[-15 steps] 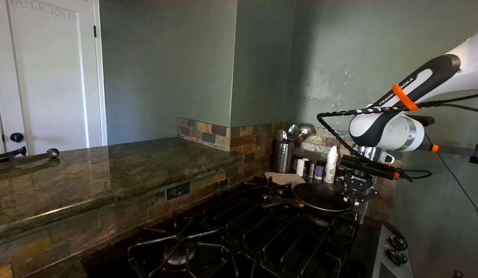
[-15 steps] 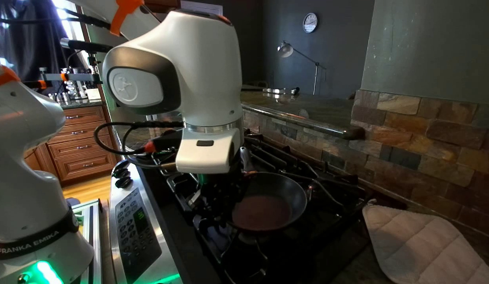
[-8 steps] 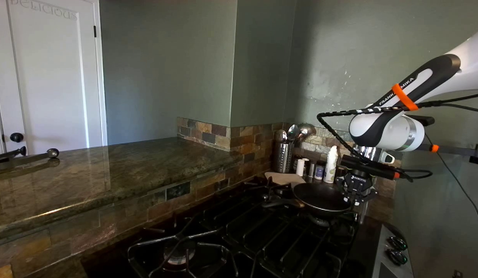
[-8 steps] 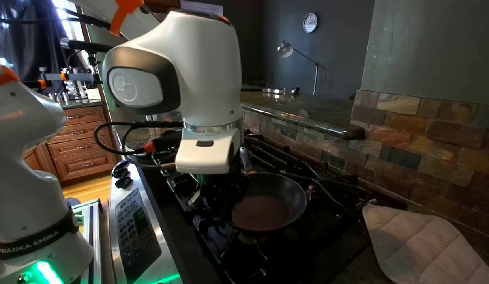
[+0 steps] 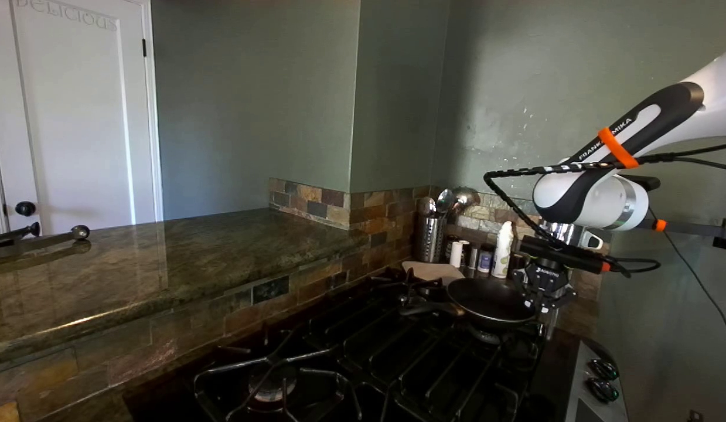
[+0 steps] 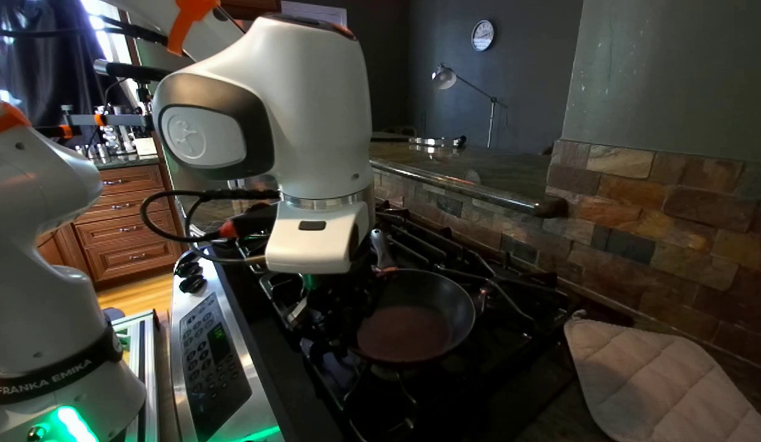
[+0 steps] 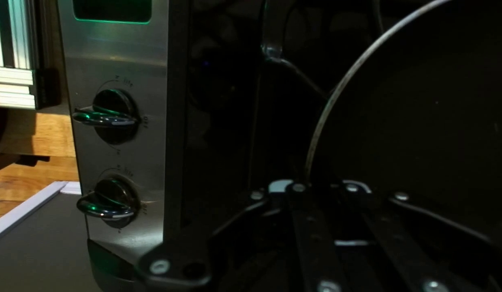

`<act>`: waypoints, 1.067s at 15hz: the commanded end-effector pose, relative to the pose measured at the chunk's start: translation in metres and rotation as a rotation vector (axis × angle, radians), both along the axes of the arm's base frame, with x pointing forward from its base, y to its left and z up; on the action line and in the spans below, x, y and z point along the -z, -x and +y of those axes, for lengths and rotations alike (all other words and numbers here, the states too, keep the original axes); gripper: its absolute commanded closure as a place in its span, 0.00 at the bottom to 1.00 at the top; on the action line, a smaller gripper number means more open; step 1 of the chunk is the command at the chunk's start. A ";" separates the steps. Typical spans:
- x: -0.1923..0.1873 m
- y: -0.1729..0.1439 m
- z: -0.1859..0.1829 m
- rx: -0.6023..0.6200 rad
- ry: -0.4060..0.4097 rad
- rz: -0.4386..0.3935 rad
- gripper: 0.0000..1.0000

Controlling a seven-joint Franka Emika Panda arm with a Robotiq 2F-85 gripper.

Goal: Move the pan to the bottom right stove top

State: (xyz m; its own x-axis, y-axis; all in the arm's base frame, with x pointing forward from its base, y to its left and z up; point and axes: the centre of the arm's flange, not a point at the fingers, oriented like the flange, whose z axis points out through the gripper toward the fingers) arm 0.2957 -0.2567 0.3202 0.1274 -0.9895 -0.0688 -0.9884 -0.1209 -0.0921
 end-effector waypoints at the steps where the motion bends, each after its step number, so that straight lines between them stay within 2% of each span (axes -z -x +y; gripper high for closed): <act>1: 0.035 0.021 0.010 0.014 -0.036 0.079 0.97; 2: 0.036 0.020 0.010 0.017 -0.038 0.081 0.64; 3: 0.036 0.020 0.010 0.014 -0.044 0.085 0.63; 5: 0.048 0.025 0.014 0.012 -0.060 0.113 0.51; 11: 0.048 0.029 0.009 0.027 -0.044 0.116 0.04; 13: 0.040 0.031 0.008 0.027 -0.022 0.091 0.00; 16: 0.022 0.034 0.007 0.017 0.014 0.049 0.00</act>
State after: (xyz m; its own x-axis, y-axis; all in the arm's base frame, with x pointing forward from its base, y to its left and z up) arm 0.2795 -0.2601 0.2861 0.1119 -0.9880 -0.1064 -0.9937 -0.1114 -0.0111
